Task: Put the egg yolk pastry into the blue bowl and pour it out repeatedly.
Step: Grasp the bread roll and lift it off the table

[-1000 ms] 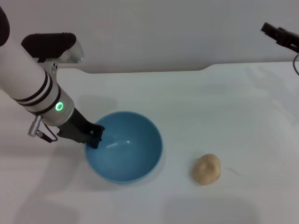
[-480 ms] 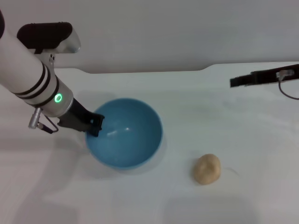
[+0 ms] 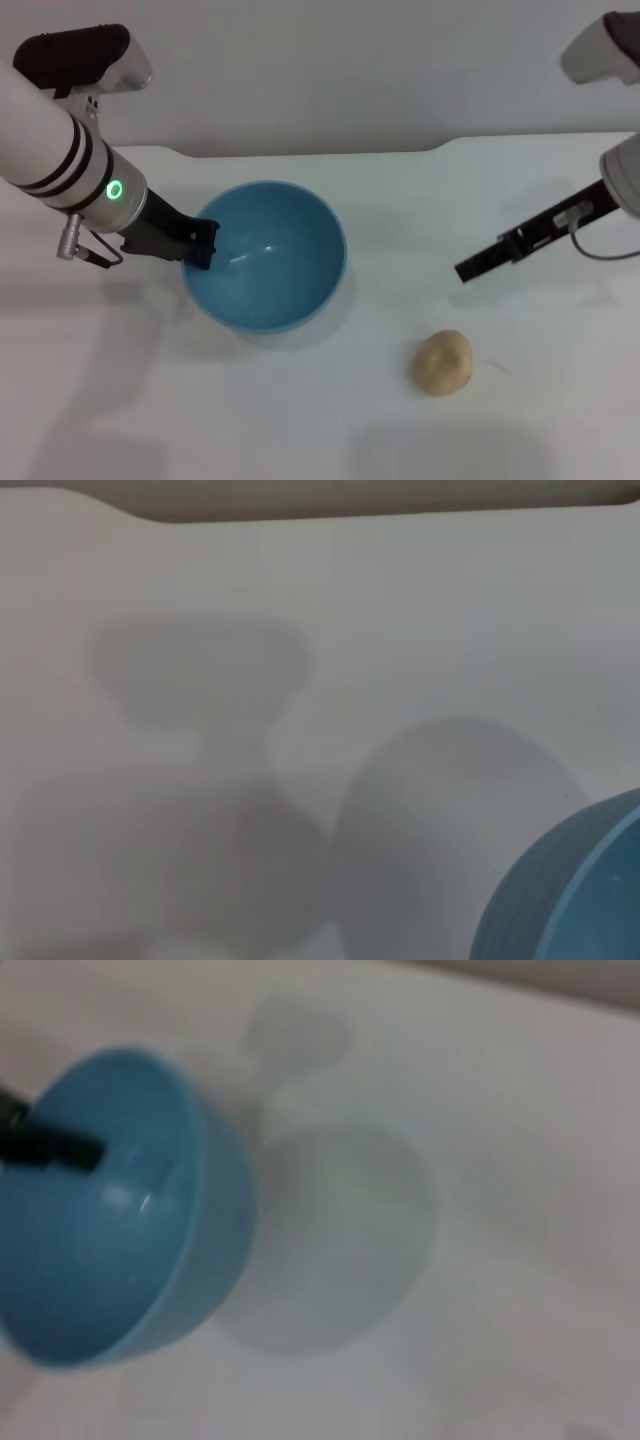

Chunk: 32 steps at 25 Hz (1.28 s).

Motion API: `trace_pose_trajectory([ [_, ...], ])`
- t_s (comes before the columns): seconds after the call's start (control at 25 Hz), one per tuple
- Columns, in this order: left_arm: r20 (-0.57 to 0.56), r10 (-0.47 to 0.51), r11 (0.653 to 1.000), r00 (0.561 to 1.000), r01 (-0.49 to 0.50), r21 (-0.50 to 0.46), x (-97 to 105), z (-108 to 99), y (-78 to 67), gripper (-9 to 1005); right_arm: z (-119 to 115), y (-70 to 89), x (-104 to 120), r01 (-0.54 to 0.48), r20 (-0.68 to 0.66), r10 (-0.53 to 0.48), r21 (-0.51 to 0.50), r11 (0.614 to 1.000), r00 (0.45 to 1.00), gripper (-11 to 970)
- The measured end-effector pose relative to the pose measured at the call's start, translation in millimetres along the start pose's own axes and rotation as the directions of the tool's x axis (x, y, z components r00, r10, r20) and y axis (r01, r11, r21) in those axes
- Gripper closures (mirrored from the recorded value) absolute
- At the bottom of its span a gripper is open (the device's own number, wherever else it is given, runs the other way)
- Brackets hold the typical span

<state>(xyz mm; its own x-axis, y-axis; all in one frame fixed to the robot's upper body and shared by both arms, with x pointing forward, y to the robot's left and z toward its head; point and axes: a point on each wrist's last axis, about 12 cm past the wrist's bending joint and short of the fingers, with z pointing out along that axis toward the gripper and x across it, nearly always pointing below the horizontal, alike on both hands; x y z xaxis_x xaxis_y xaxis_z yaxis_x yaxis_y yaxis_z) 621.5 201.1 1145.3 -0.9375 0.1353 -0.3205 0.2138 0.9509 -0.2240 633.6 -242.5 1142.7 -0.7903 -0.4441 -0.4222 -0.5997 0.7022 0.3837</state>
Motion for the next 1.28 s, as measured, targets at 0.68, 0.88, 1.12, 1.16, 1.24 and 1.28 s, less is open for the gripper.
trace_pose_trajectory([
  [0.68, 0.077, 0.038, 0.999, 0.996, -0.038, -0.002, -10.2, -5.2, -6.4, 995, 48.8, 24.5, 14.5, 0.012, -0.167, -0.004, 0.050, 0.999, 0.986, 508],
  [0.88, 0.075, 0.043, 0.999, 0.996, -0.043, -0.003, -9.6, -4.8, -7.6, 995, 58.5, 26.7, 15.3, 0.019, -0.170, -0.008, 0.063, 0.998, 0.985, 525],
  [1.12, 0.072, 0.036, 0.999, 0.997, -0.036, -0.002, -8.6, -4.2, -7.2, 996, 65.6, 25.3, 20.3, 0.001, -0.174, 0.011, 0.066, 0.998, 0.985, 544],
  [1.16, 0.074, 0.034, 0.999, 0.997, -0.034, -0.002, -8.6, -4.1, -7.0, 996, 66.4, 25.3, 21.1, -0.002, -0.175, 0.013, 0.065, 0.998, 0.984, 548],
  [1.24, 0.081, 0.032, 0.999, 0.996, -0.032, -0.003, -9.1, -4.1, -6.5, 996, 68.4, 25.0, 23.3, -0.007, -0.180, 0.018, 0.065, 0.998, 0.984, 554],
  [1.28, 0.083, 0.032, 0.999, 0.996, -0.032, -0.003, -9.3, -4.1, -6.4, 995, 68.8, 24.8, 24.1, -0.008, -0.181, 0.020, 0.065, 0.998, 0.983, 558],
])
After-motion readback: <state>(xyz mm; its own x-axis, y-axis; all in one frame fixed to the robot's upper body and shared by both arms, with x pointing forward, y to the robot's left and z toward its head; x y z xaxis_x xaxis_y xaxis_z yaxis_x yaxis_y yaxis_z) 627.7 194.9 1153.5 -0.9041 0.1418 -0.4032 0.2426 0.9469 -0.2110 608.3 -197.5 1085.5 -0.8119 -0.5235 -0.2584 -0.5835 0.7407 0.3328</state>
